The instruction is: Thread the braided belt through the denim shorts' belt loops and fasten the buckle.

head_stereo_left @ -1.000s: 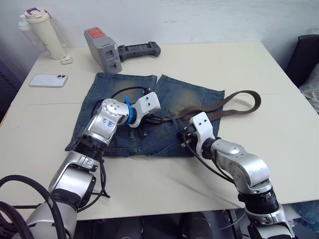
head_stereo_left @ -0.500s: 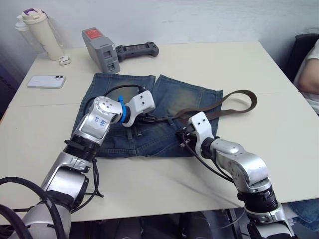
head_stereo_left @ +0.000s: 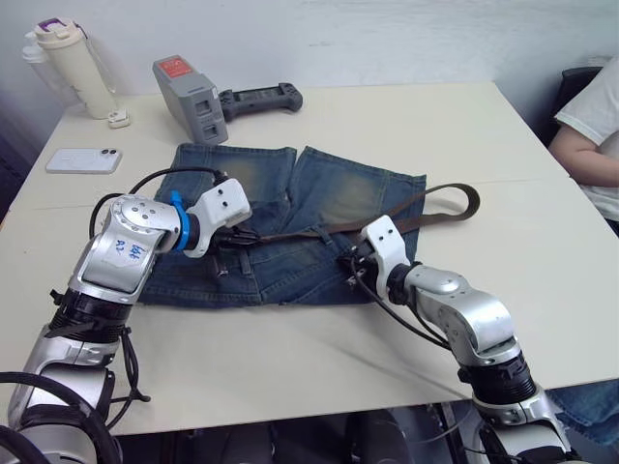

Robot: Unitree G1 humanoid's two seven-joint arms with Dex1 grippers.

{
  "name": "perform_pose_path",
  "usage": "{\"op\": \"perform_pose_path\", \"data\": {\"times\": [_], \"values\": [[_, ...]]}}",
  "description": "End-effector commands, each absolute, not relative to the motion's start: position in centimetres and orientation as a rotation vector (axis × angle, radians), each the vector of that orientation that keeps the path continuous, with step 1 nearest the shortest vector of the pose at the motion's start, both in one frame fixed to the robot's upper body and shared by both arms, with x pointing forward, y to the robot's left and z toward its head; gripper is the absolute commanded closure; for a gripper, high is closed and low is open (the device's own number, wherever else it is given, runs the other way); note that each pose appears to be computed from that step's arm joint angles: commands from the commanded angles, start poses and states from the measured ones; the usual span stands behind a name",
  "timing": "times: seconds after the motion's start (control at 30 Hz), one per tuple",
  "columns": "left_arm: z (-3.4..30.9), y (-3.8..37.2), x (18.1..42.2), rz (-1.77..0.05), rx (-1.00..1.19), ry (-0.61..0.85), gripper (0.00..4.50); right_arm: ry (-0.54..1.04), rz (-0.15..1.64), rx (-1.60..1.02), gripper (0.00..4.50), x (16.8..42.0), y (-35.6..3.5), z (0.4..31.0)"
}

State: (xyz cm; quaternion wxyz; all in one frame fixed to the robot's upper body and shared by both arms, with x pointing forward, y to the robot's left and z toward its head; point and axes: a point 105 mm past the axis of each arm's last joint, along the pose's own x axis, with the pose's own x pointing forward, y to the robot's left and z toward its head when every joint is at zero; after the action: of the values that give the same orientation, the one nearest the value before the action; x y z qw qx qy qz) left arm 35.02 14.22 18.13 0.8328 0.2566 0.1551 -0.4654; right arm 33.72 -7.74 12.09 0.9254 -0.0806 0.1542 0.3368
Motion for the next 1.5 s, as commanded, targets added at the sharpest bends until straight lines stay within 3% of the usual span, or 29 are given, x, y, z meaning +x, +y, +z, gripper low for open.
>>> {"op": "perform_pose_path", "data": {"times": [0.03, 0.27, 0.4, 0.53, 0.63, 0.8, 0.87, 0.9, 1.07, 1.2, 1.27, 1.5], "values": [[20.0, 12.5, 34.2, -1.039, 0.430, 0.247, 3.11, 0.351, 0.676, -0.181, 4.50, 34.0, -8.2, 11.5], [21.7, 13.8, 33.5, -1.049, 0.345, 0.255, 0.08, 0.320, 0.701, -0.188, 4.50, 33.9, -8.3, 12.5], [25.0, 16.4, 32.2, -1.081, 0.249, 0.226, 0.03, 0.190, 0.837, -0.274, 4.50, 32.3, -7.8, 16.5], [25.6, 17.4, 31.6, -1.092, 0.258, 0.202, 0.03, 0.130, 0.939, -0.329, 4.50, 31.1, -7.8, 18.6], [25.1, 17.5, 30.8, -1.144, 0.247, 0.228, 0.00, 0.150, 1.045, -0.435, 3.61, 30.0, -7.9, 19.2], [23.8, 17.4, 29.3, -1.222, 0.266, 0.277, 0.00, 0.245, 1.177, -0.644, 1.16, 29.1, -8.2, 17.9], [23.7, 17.2, 28.8, -1.250, 0.256, 0.274, 0.00, 0.271, 1.208, -0.660, 0.28, 29.0, -8.3, 17.5], [23.7, 17.1, 28.4, -1.270, 0.252, 0.273, 0.00, 0.277, 1.214, -0.664, 0.07, 29.1, -8.3, 17.4], [22.9, 16.3, 25.7, -1.406, 0.224, 0.305, 0.00, 0.362, 1.209, -0.681, 0.07, 30.9, -8.5, 15.2], [22.7, 16.4, 25.9, -1.381, 0.219, 0.307, 0.00, 0.468, 1.127, -0.642, 0.07, 32.2, -9.8, 13.1], [22.5, 16.3, 26.2, -1.366, 0.223, 0.303, 0.00, 0.494, 1.096, -0.626, 0.86, 32.5, -10.3, 12.6], [22.2, 15.4, 26.6, -1.394, 0.219, 0.289, 0.00, 0.492, 1.063, -0.624, 4.28, 32.2, -11.7, 12.8]]}}
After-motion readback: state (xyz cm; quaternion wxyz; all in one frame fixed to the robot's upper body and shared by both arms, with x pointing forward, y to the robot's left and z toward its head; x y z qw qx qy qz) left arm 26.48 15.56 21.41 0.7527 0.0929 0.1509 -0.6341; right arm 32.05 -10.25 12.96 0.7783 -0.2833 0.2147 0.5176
